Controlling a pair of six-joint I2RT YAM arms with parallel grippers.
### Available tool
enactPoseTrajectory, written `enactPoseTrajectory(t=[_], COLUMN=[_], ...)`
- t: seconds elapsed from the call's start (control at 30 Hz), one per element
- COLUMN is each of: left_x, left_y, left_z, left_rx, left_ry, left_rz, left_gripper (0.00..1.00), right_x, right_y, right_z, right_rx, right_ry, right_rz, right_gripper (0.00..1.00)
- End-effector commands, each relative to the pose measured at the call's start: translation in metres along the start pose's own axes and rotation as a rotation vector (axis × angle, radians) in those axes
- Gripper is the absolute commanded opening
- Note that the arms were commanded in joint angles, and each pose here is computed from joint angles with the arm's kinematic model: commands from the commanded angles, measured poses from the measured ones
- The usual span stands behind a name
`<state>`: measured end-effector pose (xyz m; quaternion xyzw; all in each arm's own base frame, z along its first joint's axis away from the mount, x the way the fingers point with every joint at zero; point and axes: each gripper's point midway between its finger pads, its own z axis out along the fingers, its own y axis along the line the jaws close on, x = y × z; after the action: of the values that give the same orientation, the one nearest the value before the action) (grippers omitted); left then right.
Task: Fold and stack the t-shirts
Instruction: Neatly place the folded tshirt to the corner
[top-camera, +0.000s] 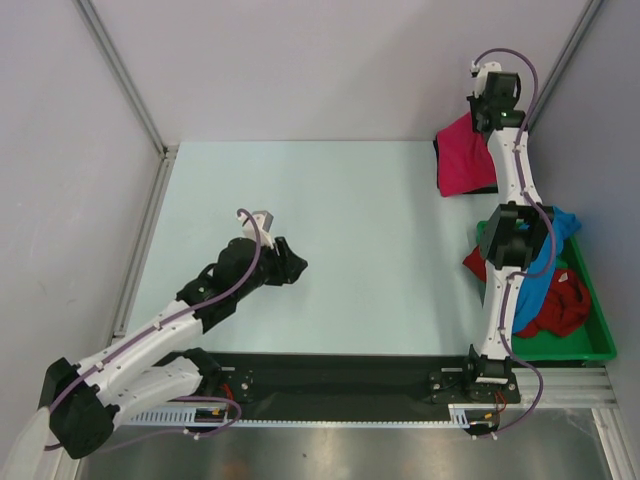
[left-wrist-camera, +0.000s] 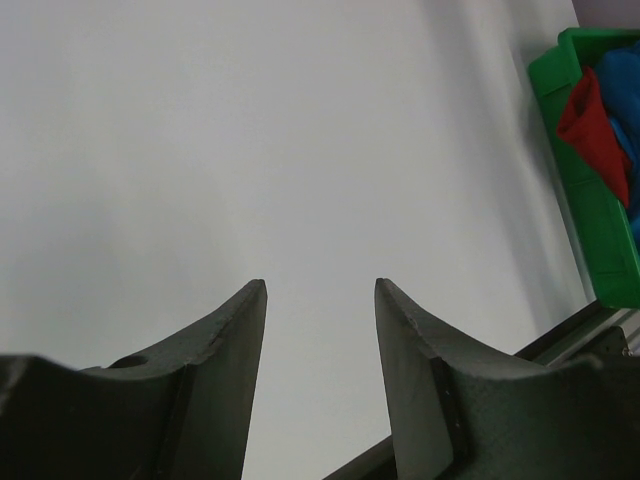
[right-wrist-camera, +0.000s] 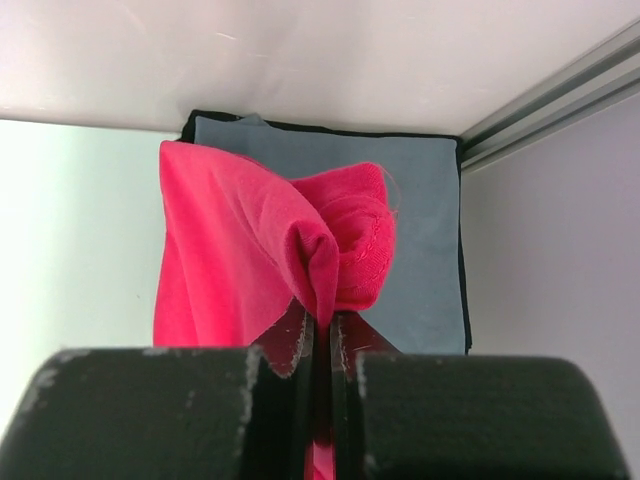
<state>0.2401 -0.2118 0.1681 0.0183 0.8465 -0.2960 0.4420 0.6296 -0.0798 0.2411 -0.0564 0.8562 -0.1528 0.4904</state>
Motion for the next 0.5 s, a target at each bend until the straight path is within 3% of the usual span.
enactPoseTrajectory(t=[0.0,0.47], left_x=[-0.022,-0.027], left_y=[-0.012,-0.010], left_z=[0.000,0.006], left_rx=[0.038,0.024], left_ry=[-0.056,-0.054], left_rz=[0.009,0.004], left_gripper=[0.53,0.53], right_x=[-0.041,-0.027], right_y=[-0.024,-0.047], right_z=[-0.008,0.028], right_rx=[0.058,0.122], right_ry=[-0.133,-0.156], right_rz=[0.008,0.001], right_gripper=[0.00,0.00])
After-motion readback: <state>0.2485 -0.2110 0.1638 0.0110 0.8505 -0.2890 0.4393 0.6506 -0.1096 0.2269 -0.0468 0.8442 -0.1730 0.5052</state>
